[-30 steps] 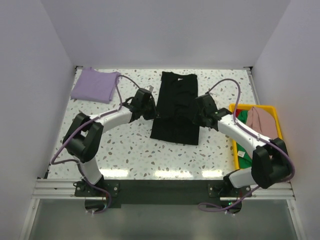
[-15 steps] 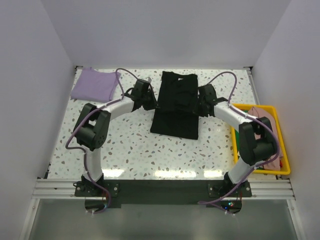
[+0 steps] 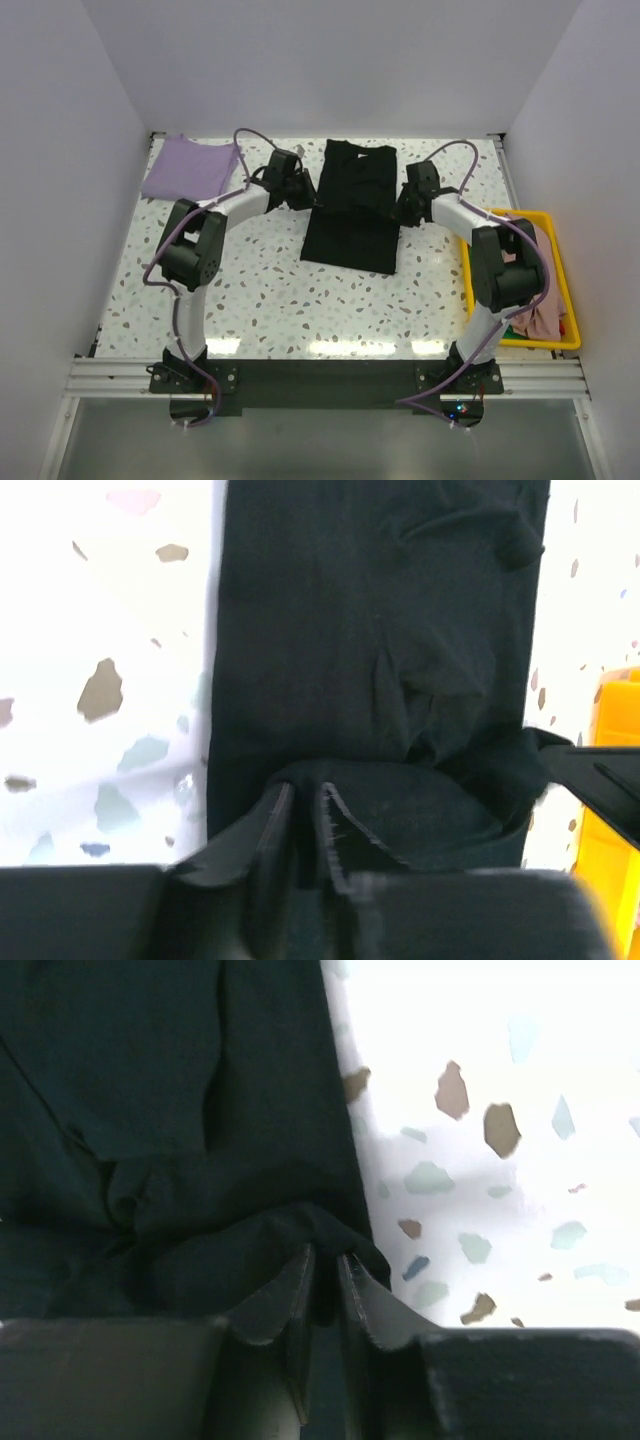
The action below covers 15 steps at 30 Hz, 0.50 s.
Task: Fold and stack the t-shirts
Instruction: Fold the tshirt
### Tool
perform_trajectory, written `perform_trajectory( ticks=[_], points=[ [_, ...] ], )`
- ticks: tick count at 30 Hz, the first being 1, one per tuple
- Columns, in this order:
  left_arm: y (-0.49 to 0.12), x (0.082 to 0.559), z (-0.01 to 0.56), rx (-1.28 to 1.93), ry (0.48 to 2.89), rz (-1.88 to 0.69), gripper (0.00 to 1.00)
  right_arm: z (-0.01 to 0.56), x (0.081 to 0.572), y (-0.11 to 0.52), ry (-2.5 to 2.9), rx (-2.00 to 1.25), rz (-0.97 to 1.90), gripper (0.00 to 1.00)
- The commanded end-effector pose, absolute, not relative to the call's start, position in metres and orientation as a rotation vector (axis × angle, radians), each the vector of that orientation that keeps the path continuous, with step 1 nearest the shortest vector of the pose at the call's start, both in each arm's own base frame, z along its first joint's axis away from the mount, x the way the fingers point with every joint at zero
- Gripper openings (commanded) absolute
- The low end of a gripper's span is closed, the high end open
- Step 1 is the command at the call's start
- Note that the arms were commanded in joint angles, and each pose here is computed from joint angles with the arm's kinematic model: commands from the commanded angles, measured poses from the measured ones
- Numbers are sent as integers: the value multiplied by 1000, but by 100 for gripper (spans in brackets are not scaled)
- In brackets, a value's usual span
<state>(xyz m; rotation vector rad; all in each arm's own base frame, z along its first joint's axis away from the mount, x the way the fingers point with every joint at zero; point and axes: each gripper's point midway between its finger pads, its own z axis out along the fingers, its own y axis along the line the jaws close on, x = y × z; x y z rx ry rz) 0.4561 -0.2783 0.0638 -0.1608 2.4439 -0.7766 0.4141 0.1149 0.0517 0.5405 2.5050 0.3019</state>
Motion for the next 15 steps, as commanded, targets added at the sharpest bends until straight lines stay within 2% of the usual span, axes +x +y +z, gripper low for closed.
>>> perform_trajectory(
  ticks=[1, 2, 3, 5, 6, 8, 10, 15],
  points=[
    [-288, 478, 89, -70, 2358, -835, 23, 74, 440, 121, 2437, 489, 358, 23],
    [-290, 479, 88, -51, 2358, -844, 27, 76, 442, 121, 2436, 486, 355, 30],
    [-290, 480, 90, -41, 2355, -848, 33, 79, 443, 118, 2432, 485, 346, 41],
    [-291, 485, 104, -19, 2320, -853, 42, 91, 446, 114, 2411, 472, 317, 52],
    [-290, 485, 107, -13, 2311, -851, 45, 96, 448, 113, 2400, 463, 311, 61],
    [-286, 485, 121, -3, 2282, -834, 50, 112, 448, 107, 2382, 431, 277, 64],
    [-283, 483, 126, 1, 2274, -817, 51, 121, 448, 100, 2352, 418, 223, 68],
    [-273, 472, 138, -11, 2264, -774, 51, 131, 431, 103, 2340, 401, 217, 70]
  ],
)
